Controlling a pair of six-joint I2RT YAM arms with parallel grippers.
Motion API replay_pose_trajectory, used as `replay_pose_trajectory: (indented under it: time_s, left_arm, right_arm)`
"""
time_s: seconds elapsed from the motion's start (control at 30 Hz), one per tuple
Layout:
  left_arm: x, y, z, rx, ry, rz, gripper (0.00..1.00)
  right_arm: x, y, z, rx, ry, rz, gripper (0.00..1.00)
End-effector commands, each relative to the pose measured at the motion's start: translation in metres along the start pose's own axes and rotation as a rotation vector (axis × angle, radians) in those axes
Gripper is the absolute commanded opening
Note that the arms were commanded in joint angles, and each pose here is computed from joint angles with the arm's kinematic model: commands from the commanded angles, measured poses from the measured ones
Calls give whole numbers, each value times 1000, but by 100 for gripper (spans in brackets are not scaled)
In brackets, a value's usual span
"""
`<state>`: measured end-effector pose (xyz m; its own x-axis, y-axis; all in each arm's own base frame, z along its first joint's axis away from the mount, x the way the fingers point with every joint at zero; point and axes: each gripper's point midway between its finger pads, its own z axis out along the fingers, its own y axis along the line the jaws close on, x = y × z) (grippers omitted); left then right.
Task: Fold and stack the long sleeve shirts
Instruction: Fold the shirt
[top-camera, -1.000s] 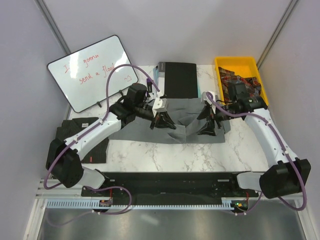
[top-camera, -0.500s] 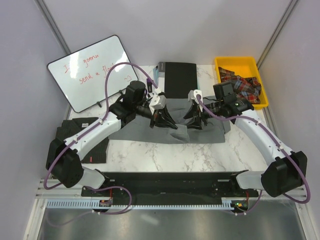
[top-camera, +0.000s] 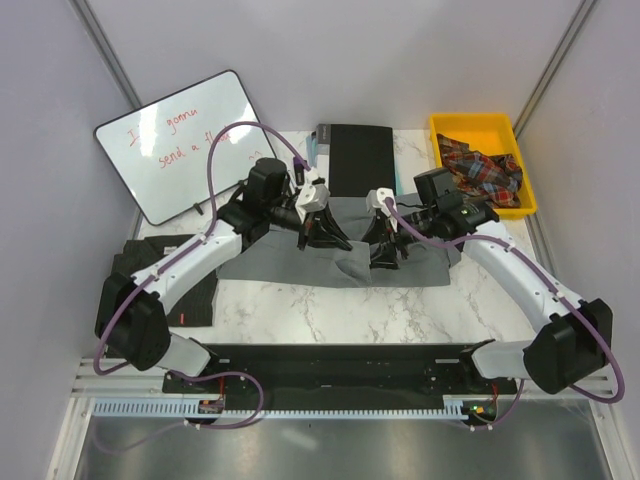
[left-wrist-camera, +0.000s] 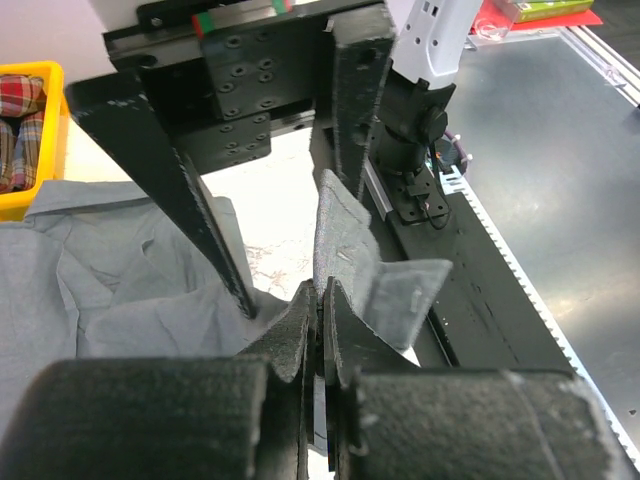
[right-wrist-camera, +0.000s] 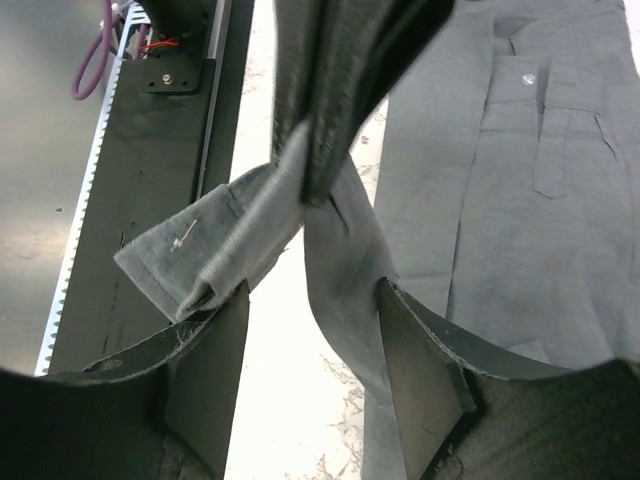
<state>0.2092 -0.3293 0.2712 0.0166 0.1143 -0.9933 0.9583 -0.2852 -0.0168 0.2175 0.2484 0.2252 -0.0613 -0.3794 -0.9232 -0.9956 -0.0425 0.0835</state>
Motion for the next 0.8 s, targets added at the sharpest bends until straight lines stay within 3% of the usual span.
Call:
replay_pose_trajectory:
  time_s: [0.0, 0.13, 0.23, 0.3, 0.4, 0.43, 0.5, 0.77]
  left_arm:
    - [-14, -1, 2, 51, -38, 29, 2]
    - [-16, -4, 2, 72, -46, 34, 2]
    - [-16, -11, 4, 101, -52, 30, 2]
    - [-16, -13, 4, 114, -56, 35, 2]
    - [-15, -14, 4, 111, -54, 33, 2]
    - [-14, -12, 4, 101, -51, 35, 2]
    - [-13, -9, 4, 79, -44, 35, 6]
    - [-7, 3, -16, -126, 20, -35, 29]
  right_arm:
    - [-2, 6, 9, -54, -29, -2, 61]
    - [4, -3, 12, -35, -10, 25, 57]
    - [7, -10, 14, -24, 0, 51, 67]
    - [6, -9, 15, -36, -7, 52, 67]
    - [3, -11, 16, -33, -13, 52, 46]
    - [2, -10, 16, -34, -14, 55, 22]
    - [2, -11, 14, -20, -3, 59, 0]
    - [11, -18, -1, 89, 53, 70, 0]
